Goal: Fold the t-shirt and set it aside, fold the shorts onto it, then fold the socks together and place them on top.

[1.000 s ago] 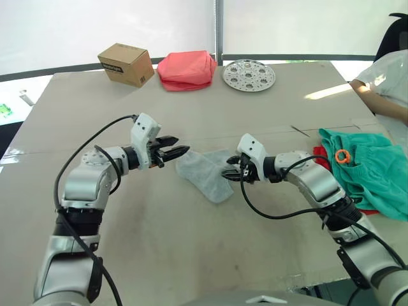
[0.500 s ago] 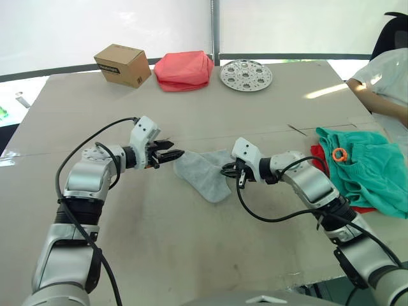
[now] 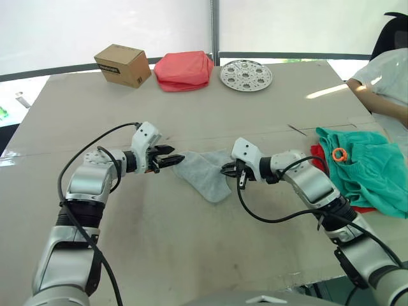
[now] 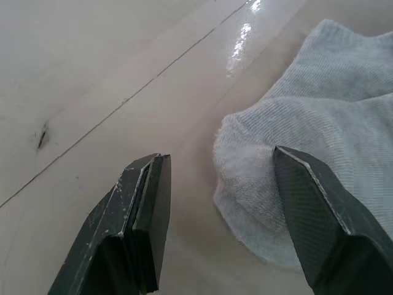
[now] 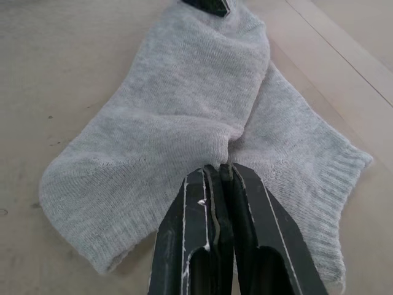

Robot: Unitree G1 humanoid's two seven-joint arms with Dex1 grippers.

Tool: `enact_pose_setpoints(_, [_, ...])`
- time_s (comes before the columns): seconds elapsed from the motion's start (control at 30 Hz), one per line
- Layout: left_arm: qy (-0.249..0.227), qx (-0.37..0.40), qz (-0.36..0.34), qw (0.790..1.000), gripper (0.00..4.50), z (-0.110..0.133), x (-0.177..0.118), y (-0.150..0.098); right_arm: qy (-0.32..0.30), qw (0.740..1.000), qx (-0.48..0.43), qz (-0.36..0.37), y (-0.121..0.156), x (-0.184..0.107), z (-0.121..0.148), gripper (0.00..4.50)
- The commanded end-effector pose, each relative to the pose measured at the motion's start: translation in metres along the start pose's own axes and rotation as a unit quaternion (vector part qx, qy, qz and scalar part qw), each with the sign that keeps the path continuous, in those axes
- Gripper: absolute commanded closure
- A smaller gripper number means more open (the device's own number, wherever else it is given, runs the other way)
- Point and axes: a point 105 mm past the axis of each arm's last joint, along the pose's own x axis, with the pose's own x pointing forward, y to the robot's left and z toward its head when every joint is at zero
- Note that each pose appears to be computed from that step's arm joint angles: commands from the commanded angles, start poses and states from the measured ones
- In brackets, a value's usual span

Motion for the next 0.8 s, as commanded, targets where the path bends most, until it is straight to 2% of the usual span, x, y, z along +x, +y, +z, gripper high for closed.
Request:
enact_pose_setpoints(0.03, [-0.014, 0.019, -0.01, 1.0, 2.18, 0.011, 0.007, -0.002, -0.03, 0.999, -0.035, -0.005, -0.001, -0.008, 0.02, 4.5])
enact_pose_setpoints(0.13, [-0.023, 0.019, -0.017, 0.999, 3.4, 0.013, 0.007, -0.005, -0.03, 0.999, -0.04, -0.009, 0.0, -0.011, 0.021, 4.5])
enact_pose_setpoints(0.2, [-0.038, 0.025, -0.018, 0.999, 4.45, 0.019, 0.004, -0.006, -0.034, 0.999, -0.039, -0.009, 0.001, -0.013, 0.023, 4.5])
enact_pose_setpoints(0.4, [-0.143, 0.027, -0.04, 0.989, 4.45, 0.057, -0.014, -0.02, -0.053, 0.998, -0.028, -0.018, 0.0, -0.021, 0.028, 4.5])
enact_pose_setpoints(0.53, [-0.205, 0.0, -0.082, 0.975, 4.45, 0.078, -0.023, -0.04, -0.044, 0.999, 0.002, -0.024, -0.003, -0.024, 0.013, 4.5])
enact_pose_setpoints(0.6, [-0.214, -0.004, -0.098, 0.972, 4.5, 0.082, -0.024, -0.05, -0.055, 0.998, 0.027, -0.013, -0.001, -0.027, 0.011, 3.86])
enact_pose_setpoints(0.63, [-0.217, -0.007, -0.104, 0.971, 4.5, 0.083, -0.024, -0.054, -0.06, 0.997, 0.038, -0.014, -0.001, -0.028, 0.011, 3.73])
enact_pose_setpoints(0.73, [-0.219, -0.008, -0.112, 0.969, 4.5, 0.085, -0.025, -0.059, -0.068, 0.996, 0.06, -0.028, -0.004, -0.032, 0.012, 2.51])
enact_pose_setpoints(0.8, [-0.221, -0.007, -0.117, 0.968, 4.5, 0.087, -0.026, -0.061, -0.074, 0.995, 0.068, -0.018, -0.002, -0.035, 0.015, 2.51])
